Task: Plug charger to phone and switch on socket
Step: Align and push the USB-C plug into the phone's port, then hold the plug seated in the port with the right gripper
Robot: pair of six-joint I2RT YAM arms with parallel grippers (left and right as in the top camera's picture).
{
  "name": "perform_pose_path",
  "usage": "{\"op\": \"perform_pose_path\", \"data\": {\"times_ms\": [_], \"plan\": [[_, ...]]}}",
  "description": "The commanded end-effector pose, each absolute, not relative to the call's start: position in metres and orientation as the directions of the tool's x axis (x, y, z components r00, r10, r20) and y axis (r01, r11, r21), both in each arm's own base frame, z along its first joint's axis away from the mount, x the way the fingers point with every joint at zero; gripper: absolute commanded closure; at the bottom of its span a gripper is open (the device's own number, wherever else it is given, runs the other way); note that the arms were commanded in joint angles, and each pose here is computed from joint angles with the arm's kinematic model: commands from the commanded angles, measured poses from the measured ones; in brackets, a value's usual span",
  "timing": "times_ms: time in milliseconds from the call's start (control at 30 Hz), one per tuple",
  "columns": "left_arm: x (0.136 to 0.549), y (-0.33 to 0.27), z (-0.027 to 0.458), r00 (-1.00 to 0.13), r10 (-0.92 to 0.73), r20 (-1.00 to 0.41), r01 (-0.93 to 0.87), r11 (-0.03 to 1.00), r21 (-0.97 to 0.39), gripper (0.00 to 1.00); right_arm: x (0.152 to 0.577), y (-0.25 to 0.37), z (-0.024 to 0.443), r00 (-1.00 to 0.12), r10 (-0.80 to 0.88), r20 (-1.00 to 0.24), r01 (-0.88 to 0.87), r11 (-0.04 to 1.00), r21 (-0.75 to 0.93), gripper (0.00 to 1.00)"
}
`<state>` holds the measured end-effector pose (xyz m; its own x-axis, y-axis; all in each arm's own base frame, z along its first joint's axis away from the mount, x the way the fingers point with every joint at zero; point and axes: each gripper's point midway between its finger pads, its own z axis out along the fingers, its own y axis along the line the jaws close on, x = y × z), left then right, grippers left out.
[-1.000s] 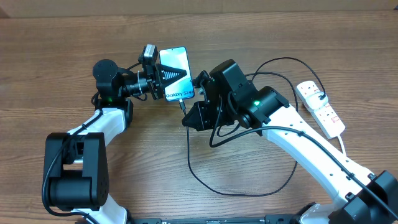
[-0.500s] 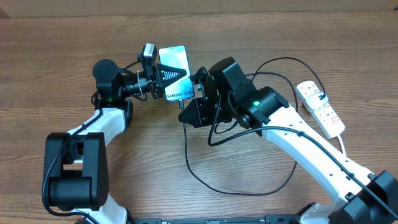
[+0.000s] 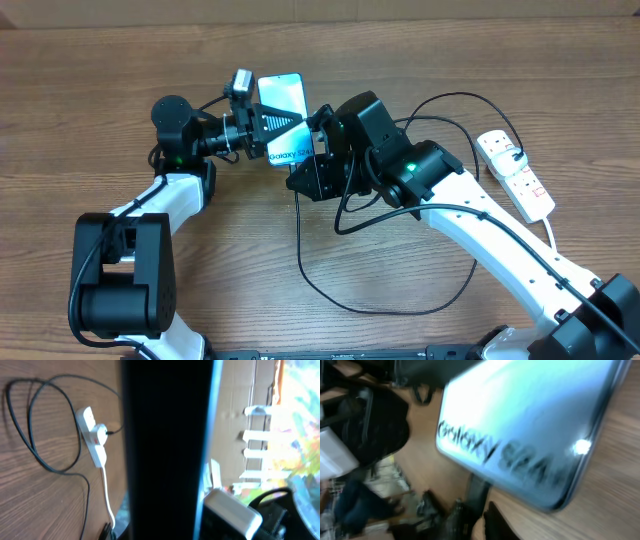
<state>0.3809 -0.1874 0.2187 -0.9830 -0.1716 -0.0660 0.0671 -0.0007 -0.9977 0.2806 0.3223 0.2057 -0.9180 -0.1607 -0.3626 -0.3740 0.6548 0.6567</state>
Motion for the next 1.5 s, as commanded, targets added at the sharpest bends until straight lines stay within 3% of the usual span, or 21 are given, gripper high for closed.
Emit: {"op": "perform_pose_path", "data": {"times_ms": [0,100,233,367,567,867,1167,1367,1467], "plan": [[0.372,-0.194,0.223,-0.979,-0.112,-0.170,0.171,0.006,-0.985,0.96,0.286,0.315,0.214,-0.908,-0.140,-0.396,-0.380,0.676,0.632,0.76],[0.374,-0.194,0.223,-0.972,-0.125,-0.200,0.201,0.011,-0.980,0.96,0.282,0.312,0.221,-0.908,-0.140,-0.396,-0.380,0.676,0.632,0.58],[0.375,-0.194,0.223,-0.964,-0.126,-0.234,0.234,0.016,-0.972,0.96,0.269,0.303,0.246,-0.904,-0.142,-0.404,-0.387,0.674,0.630,0.50],[0.376,-0.193,0.223,-0.958,-0.133,-0.253,0.252,0.020,-0.967,0.96,0.250,0.286,0.261,-0.896,-0.137,-0.422,-0.385,0.712,0.587,0.50],[0.380,-0.193,0.222,-0.955,-0.156,-0.252,0.251,0.025,-0.968,0.96,0.247,0.278,0.236,-0.839,-0.121,-0.530,-0.315,0.903,0.292,0.50],[0.376,-0.194,0.222,-0.959,-0.131,-0.251,0.251,0.020,-0.968,0.96,0.273,0.291,0.202,-0.800,-0.056,-0.598,-0.179,0.972,0.149,0.51],[0.374,-0.194,0.222,-0.960,-0.123,-0.251,0.250,0.019,-0.968,0.96,0.281,0.303,0.202,-0.786,-0.035,-0.617,-0.185,0.966,0.181,0.81],[0.374,-0.194,0.222,-0.960,-0.123,-0.251,0.250,0.019,-0.968,0.96,0.280,0.307,0.203,-0.791,-0.033,-0.611,-0.194,0.961,0.198,0.88],[0.374,-0.194,0.222,-0.960,-0.121,-0.251,0.250,0.018,-0.968,0.96,0.281,0.313,0.206,-0.788,-0.024,-0.615,-0.204,0.953,0.223,0.96]]}}
